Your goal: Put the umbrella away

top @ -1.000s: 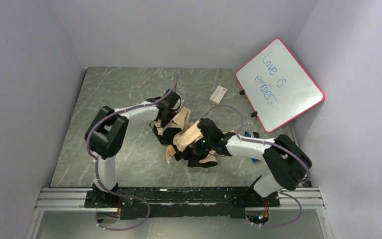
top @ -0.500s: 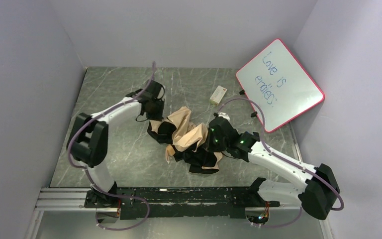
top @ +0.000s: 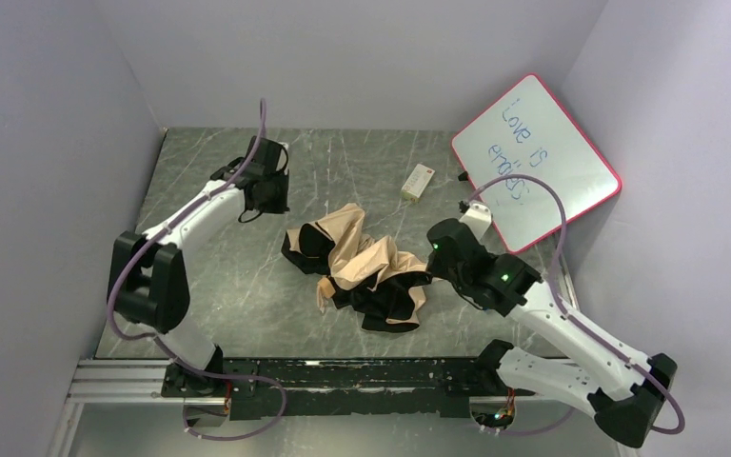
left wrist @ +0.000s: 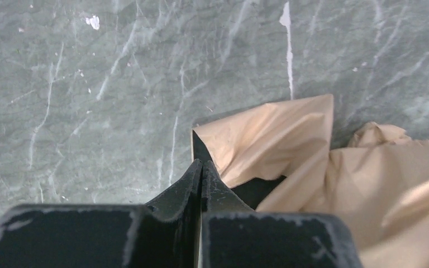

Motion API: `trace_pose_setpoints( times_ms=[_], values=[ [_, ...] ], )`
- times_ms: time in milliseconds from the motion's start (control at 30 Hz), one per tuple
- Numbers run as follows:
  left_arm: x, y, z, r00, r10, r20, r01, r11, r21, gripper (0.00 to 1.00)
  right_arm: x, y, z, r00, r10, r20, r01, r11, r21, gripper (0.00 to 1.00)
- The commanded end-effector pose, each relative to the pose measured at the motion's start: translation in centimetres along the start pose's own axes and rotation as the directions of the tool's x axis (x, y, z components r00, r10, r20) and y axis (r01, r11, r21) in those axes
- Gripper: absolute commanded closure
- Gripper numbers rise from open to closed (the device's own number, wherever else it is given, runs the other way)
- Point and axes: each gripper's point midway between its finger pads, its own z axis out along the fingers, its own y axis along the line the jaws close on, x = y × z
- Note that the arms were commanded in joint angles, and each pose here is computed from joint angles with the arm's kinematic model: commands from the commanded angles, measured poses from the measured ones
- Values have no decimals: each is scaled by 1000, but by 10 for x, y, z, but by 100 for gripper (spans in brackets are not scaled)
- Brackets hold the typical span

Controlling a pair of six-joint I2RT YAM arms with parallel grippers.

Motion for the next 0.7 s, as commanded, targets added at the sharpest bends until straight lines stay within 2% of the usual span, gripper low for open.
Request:
trace_pose_setpoints(
  times_ms=[0, 100, 267, 500, 667],
  values=[
    [-6, 4, 19, 998, 45, -45, -46, 999, -14, 95, 19, -56, 29, 1000, 2, 1, -2, 972, 235, 100],
    [-4, -5, 30, 996, 58, -69, -56, 998, 28, 95, 35, -69, 49, 993, 61, -97, -37, 972, 233, 100],
    [7, -4, 47, 988, 97, -123, -96, 995, 13, 95, 67, -74, 57, 975, 114, -190, -75, 976, 204, 100],
    [36, -37, 64, 960, 199, -199, -194, 980, 45, 95, 108, -60, 79, 933, 155, -326, -123, 986, 116, 100],
    [66, -56, 69, 943, 229, -243, -211, 972, 100, 95, 127, -43, 90, 901, 153, -405, -149, 988, 42, 100]
  ],
)
